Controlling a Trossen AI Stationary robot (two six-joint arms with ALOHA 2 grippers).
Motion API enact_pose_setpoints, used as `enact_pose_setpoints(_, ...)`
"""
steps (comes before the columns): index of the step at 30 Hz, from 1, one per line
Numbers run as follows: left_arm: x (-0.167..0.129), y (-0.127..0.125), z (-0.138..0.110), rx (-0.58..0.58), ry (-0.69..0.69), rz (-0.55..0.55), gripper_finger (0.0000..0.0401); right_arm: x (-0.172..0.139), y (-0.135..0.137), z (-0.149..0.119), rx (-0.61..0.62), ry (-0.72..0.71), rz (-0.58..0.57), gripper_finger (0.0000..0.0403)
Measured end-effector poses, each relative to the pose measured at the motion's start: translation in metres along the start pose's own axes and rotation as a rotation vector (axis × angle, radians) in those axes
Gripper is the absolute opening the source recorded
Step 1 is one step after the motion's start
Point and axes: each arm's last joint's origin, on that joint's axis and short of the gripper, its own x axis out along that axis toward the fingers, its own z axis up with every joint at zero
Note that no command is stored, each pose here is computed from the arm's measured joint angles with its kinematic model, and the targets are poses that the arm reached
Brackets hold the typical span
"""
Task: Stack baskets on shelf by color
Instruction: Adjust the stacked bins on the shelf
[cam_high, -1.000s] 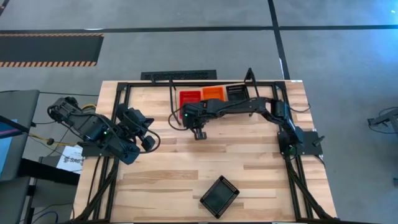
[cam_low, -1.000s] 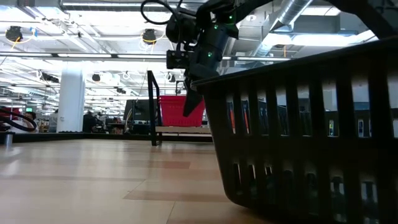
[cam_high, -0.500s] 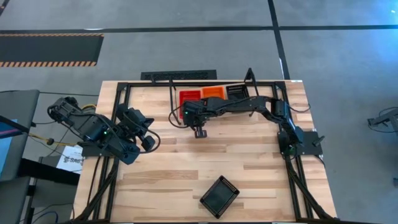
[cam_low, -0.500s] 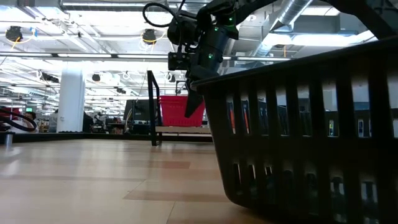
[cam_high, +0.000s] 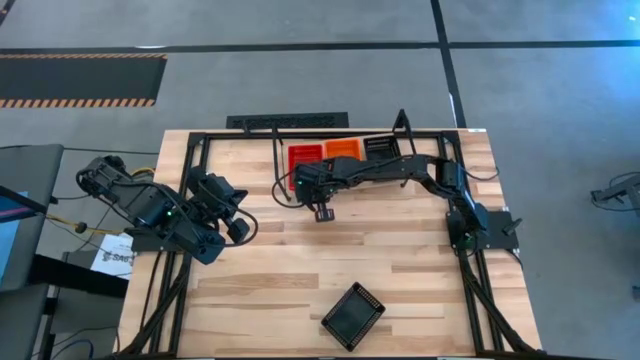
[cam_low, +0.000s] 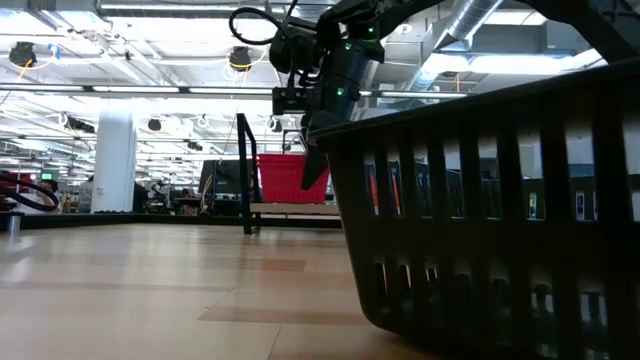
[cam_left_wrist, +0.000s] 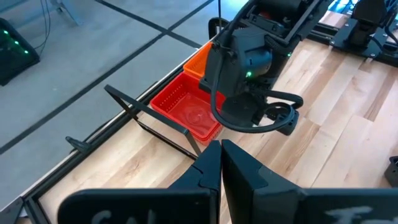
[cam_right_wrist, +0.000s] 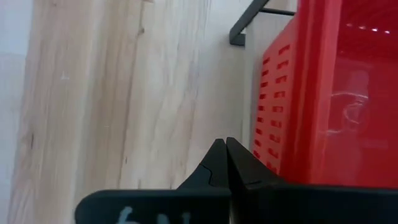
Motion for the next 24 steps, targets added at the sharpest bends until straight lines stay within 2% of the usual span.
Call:
enact_pose_setpoints(4,0.0,0.0,0.0,0.0,0.0,0.0,0.0,-0.001,0.0,0.0,0.003,0.002,0.001,0.0)
enact_pose_setpoints(9,0.0,0.0,0.0,0.003,0.0,0.0,0.0,-0.023,-0.001,0.009,0.006,0.0,-0.018,0.0)
enact_pose_setpoints(17,0.0,0.0,0.0,0.0,0.003,-0.002,0.0,-0.106,0.017,0.023,0.049,0.053,-0.086,0.0)
enact_pose_setpoints(21,0.0,-0.001,0.0,-0.007,0.013,-0.013,0.0,-0.157,0.029,0.019,0.112,0.057,-0.151,0.0)
enact_pose_setpoints(24,0.0,-0.002,0.001,-0.002,0.014,-0.026,0.0,-0.191,0.038,0.011,0.203,0.031,-0.156,0.0)
